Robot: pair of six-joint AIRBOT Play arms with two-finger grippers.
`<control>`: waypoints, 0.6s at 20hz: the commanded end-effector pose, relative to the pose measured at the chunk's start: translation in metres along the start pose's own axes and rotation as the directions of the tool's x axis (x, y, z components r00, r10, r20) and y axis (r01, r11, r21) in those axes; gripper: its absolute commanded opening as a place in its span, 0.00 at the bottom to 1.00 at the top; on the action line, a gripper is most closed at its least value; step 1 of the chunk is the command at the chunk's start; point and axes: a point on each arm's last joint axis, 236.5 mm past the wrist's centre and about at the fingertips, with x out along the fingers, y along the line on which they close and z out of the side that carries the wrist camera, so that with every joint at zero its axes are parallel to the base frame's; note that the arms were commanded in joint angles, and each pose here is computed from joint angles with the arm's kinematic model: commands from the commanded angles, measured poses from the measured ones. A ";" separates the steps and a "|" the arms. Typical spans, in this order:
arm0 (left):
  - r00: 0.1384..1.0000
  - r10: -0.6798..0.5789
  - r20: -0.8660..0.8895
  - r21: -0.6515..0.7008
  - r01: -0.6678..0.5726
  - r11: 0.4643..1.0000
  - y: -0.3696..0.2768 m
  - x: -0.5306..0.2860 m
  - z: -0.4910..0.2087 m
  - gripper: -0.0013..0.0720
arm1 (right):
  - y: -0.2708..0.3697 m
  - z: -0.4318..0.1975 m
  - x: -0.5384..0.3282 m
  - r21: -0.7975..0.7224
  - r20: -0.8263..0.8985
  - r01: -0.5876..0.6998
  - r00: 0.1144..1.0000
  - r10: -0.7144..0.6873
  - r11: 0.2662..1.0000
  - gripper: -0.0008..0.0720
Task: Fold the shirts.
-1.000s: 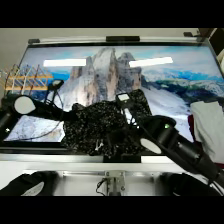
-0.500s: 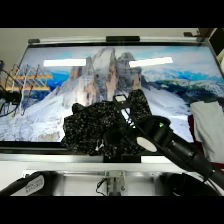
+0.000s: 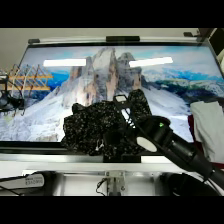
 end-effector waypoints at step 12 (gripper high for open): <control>1.000 -0.017 -0.014 0.029 0.018 0.999 -0.007 0.047 0.001 0.76 | -0.001 0.001 0.000 0.028 0.002 0.005 1.000 -0.005 1.000 0.08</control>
